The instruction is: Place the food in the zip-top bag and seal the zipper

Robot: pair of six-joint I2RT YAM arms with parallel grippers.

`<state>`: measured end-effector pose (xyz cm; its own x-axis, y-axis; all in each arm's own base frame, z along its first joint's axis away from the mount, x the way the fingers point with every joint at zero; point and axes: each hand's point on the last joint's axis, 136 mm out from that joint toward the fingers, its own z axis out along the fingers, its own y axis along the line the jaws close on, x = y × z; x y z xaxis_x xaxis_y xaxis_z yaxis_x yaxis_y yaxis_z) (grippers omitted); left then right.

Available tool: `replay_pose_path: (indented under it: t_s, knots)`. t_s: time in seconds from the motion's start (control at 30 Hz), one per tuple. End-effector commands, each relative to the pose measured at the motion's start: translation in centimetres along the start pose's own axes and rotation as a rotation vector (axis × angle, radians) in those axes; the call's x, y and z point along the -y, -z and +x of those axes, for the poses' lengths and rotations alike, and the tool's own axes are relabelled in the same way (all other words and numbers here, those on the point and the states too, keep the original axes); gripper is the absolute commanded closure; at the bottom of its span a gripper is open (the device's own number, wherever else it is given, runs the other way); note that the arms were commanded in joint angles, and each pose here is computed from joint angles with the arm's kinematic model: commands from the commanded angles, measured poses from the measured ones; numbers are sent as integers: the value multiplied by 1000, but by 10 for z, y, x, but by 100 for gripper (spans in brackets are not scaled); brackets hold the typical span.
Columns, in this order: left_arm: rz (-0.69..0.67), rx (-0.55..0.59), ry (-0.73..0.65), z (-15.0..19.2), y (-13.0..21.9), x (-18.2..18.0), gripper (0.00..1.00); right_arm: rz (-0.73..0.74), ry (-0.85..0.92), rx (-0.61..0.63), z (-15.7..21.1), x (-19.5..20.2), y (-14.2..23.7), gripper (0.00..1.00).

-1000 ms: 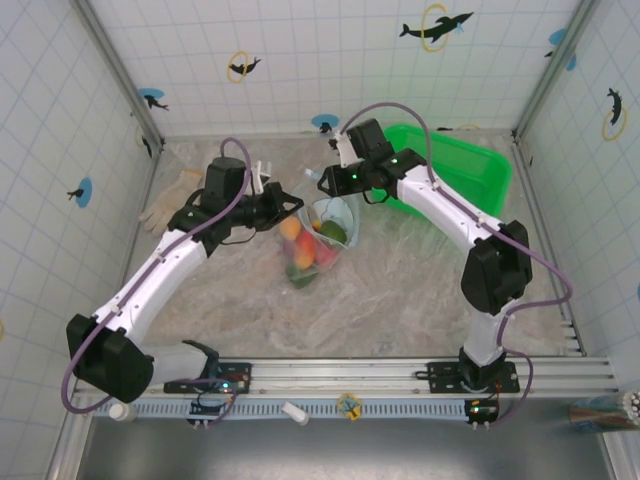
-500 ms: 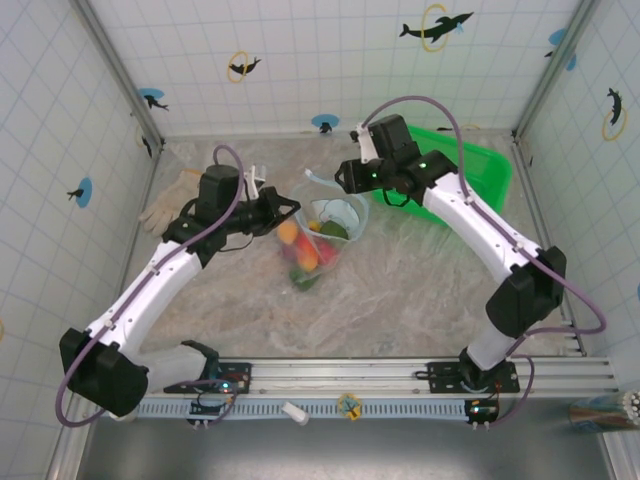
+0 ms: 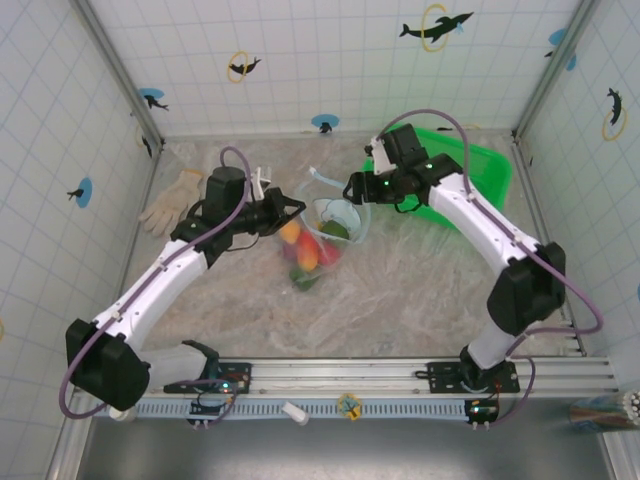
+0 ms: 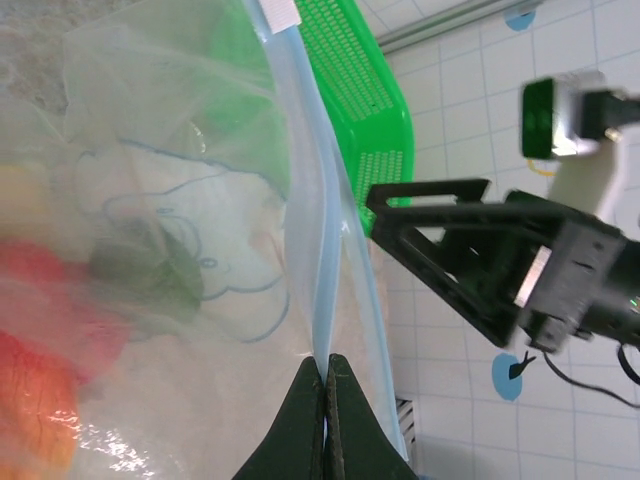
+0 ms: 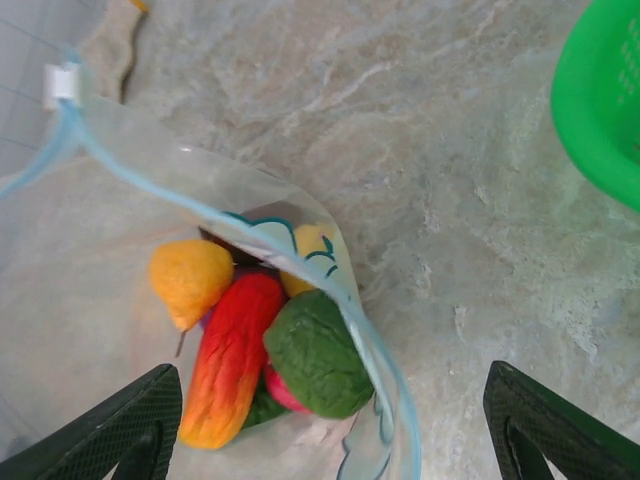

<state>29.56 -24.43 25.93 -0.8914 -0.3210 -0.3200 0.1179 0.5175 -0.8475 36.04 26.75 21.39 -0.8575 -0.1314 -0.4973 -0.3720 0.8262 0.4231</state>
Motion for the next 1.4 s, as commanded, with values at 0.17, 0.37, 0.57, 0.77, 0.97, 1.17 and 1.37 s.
replay_pose_path:
  t_s: [0.17,0.37,0.57,0.77,0.97,1.17,1.37]
  knots:
    - [50,-28,-14,8,0,8,100,-41,130,-41,-22,-13,-48,33]
    - [107,-26,-46,7,-4,29,100,-106,208,55,-61,-53,-43,90]
    - [148,28,-89,1,-9,49,100,-170,289,129,-65,-97,-15,95]
    - [171,119,-155,-8,-16,65,87,-167,352,121,-43,-110,-1,96]
    - [127,139,-194,-5,-7,58,59,-131,452,161,-17,-104,13,100]
    - [94,242,-375,-4,41,69,46,-284,554,289,-6,-113,39,100]
    - [48,354,-666,-3,82,76,43,-442,575,388,-9,-117,63,100]
